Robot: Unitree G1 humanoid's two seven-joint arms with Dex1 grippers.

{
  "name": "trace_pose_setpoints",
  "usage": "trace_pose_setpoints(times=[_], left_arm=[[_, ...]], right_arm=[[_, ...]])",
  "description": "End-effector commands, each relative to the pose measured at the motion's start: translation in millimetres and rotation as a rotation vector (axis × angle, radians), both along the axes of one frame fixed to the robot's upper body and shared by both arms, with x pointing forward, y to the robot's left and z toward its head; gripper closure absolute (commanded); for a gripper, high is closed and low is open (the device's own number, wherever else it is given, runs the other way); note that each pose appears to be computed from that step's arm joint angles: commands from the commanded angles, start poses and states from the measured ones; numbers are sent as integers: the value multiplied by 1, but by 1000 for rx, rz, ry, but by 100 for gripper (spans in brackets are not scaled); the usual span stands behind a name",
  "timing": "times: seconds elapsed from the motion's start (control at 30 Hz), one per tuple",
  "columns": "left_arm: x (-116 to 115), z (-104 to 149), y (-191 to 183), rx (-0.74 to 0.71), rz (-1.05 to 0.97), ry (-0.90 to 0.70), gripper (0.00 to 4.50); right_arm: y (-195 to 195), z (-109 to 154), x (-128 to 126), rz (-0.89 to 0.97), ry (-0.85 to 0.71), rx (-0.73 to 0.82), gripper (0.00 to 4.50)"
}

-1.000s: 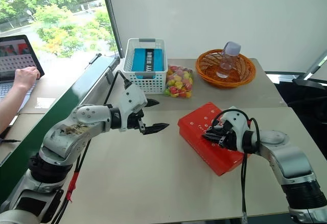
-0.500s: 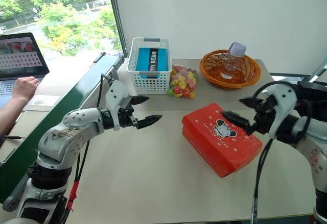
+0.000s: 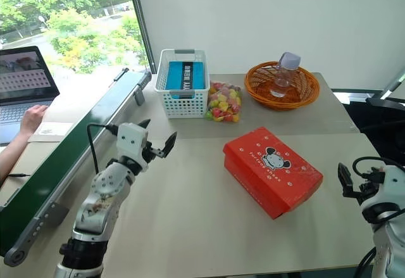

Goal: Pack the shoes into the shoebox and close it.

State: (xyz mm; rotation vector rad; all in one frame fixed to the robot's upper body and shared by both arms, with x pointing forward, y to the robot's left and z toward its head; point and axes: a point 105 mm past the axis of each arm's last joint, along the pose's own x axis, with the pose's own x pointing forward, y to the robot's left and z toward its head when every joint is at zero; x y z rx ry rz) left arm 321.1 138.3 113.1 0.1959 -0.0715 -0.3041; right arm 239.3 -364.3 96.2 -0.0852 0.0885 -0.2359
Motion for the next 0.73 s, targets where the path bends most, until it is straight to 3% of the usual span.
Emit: trace_pose_setpoints(times=[0.03, 0.23, 0.4, 0.73], left_arm=[[-3, -5, 10, -23, 61, -26, 0], [-8, -34, 16, -22, 93, 45, 0], [-12, -58, 21, 2, 103, 90, 0], [-16, -75, 23, -2, 112, 110, 0]], right_arm=[[4, 0, -5, -48, -59, -7, 3], [29, -28, -3, -54, -35, 39, 3], [38, -36, 4, -65, -43, 52, 3], [32, -50, 4, -95, -32, 56, 3]])
